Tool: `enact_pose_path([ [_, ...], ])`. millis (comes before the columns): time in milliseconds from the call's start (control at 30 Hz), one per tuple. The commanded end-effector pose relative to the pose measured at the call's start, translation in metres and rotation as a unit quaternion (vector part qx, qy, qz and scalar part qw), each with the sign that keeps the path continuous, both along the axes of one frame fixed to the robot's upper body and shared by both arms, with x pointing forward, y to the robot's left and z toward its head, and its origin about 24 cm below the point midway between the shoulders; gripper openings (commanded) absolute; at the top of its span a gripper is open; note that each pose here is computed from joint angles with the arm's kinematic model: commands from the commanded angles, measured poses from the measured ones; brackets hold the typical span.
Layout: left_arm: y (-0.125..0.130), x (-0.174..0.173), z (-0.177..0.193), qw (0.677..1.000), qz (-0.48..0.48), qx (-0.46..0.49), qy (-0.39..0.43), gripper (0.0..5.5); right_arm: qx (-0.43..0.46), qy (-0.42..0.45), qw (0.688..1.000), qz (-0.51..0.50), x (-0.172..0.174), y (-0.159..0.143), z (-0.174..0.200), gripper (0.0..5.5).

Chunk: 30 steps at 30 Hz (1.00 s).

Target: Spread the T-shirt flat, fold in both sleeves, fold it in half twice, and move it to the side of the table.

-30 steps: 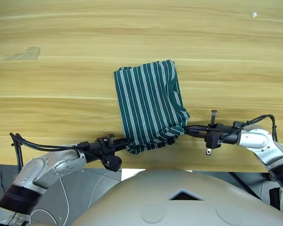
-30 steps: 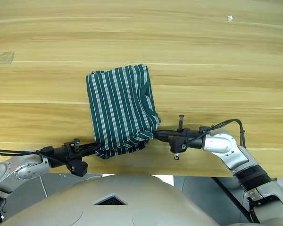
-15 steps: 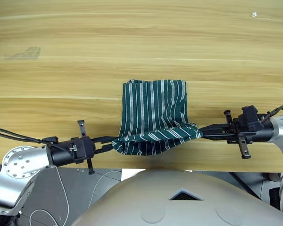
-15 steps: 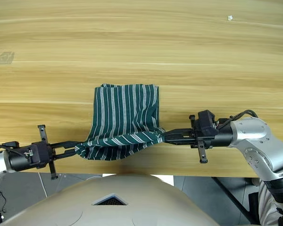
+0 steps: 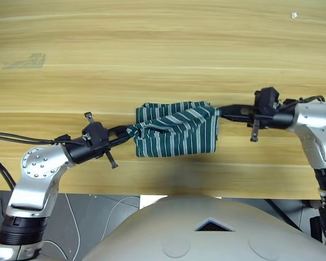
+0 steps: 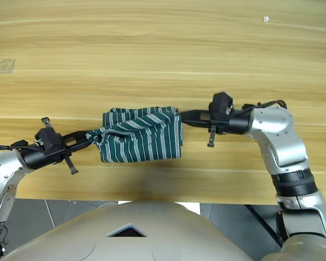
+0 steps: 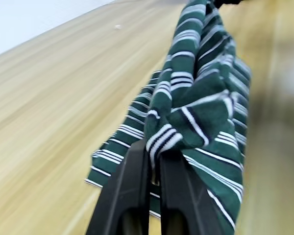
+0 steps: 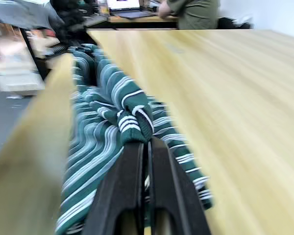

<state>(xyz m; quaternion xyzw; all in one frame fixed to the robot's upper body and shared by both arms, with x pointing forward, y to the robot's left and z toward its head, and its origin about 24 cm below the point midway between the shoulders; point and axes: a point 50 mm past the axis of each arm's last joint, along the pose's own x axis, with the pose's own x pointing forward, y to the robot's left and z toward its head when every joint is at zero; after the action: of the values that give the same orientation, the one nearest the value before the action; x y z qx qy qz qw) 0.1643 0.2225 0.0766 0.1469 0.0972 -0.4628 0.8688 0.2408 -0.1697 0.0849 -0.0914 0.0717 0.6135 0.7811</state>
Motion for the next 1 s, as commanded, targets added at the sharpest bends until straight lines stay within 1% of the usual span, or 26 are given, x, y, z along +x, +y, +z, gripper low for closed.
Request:
enact_pose_path([
  [33,-0.002,0.02,-0.007,0.999,0.048,0.003,-0.024,0.08,-0.016,-0.024,1.0,-0.011,0.027,0.01,-0.004,0.0],
  [167,-0.003,0.031,-0.012,0.996,0.082,-0.003,-0.029,0.08,-0.029,-0.017,0.999,-0.008,0.029,0.008,-0.013,0.0],
  [333,-0.007,0.034,-0.018,0.996,0.089,-0.012,-0.016,0.08,-0.037,-0.005,0.999,0.003,0.023,0.005,-0.02,0.0],
  [367,-0.007,0.036,-0.018,0.995,0.096,-0.016,-0.015,0.45,-0.037,-0.005,0.999,0.005,0.023,0.004,-0.02,0.0],
  [533,-0.007,0.046,-0.018,0.989,0.142,-0.037,-0.03,1.18,-0.04,-0.004,0.999,-0.034,0.027,-0.001,-0.023,0.0],
  [567,-0.006,0.048,-0.018,0.987,0.151,-0.044,-0.032,1.39,-0.043,-0.003,0.998,-0.043,0.027,-0.002,-0.025,0.3],
  [700,-0.002,0.052,-0.016,0.98,0.185,-0.065,-0.04,1.95,-0.055,-0.023,0.989,-0.133,0.041,-0.008,-0.032,0.9],
  [767,-0.002,0.052,-0.017,0.978,0.191,-0.073,-0.04,2.33,-0.07,-0.023,0.986,-0.148,0.041,-0.01,-0.038,1.32],
  [900,0.0,0.045,-0.025,0.973,0.212,-0.087,-0.035,2.92,-0.14,-0.043,0.977,-0.157,0.039,-0.014,-0.052,1.35],
  [967,-0.001,0.043,-0.026,0.97,0.218,-0.098,-0.036,3.11,-0.143,-0.054,0.974,-0.165,0.041,-0.013,-0.054,1.35],
  [1000,-0.001,0.043,-0.027,0.969,0.224,-0.102,-0.037,3.32,-0.132,-0.056,0.977,-0.155,0.04,-0.01,-0.052,1.35],
])
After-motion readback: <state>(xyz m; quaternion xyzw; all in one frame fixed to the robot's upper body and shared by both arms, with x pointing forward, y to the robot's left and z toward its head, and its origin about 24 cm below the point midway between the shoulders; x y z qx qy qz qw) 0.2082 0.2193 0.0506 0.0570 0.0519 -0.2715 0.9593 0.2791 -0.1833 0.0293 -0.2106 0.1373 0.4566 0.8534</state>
